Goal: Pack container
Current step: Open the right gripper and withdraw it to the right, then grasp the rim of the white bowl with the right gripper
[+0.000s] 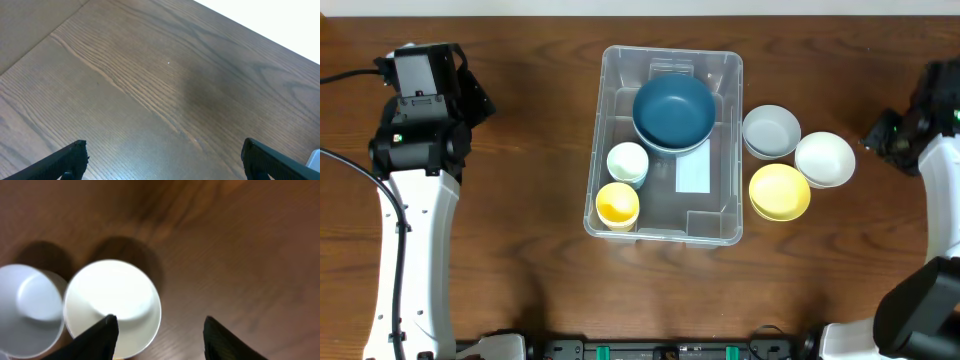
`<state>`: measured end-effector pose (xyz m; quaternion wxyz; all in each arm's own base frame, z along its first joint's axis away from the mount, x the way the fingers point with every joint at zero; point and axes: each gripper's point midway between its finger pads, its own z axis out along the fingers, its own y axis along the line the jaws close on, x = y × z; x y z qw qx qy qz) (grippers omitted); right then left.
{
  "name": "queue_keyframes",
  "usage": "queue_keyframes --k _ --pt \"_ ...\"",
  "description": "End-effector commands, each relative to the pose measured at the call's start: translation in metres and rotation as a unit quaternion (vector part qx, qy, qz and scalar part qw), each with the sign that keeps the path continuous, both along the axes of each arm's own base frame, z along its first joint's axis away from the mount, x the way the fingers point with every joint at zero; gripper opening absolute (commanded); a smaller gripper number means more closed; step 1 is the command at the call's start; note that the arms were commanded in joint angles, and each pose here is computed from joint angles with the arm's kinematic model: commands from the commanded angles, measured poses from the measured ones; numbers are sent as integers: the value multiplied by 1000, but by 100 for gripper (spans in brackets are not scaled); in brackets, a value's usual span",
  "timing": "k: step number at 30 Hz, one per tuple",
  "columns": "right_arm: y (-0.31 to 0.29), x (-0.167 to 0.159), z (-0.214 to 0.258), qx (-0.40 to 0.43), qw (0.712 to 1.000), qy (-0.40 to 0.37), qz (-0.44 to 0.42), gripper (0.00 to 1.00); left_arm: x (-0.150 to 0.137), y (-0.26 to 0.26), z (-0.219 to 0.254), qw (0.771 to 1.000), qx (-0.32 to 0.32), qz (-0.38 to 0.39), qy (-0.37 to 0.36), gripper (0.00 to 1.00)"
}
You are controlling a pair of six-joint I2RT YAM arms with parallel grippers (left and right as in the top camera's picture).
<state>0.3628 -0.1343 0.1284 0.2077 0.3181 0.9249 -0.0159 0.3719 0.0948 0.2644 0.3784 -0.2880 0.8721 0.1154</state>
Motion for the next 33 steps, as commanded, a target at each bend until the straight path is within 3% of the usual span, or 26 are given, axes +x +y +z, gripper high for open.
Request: queue_keyframes --k 1,4,21,27,33 --pt "17 -1 -28 43 998 -6 49 60 -1 5 6 1000 11 6 -3 98" --pt "19 2 -45 40 998 -22 53 65 -1 5 6 1000 11 6 -3 98" --pt "19 -13 -90 27 998 -29 38 59 -1 5 6 1000 11 6 -3 98" --pt "20 -15 -98 25 998 -36 39 45 -1 5 6 1000 11 6 -3 98" --pt "20 -16 -99 25 998 -34 38 40 -1 5 6 1000 11 6 -3 98"
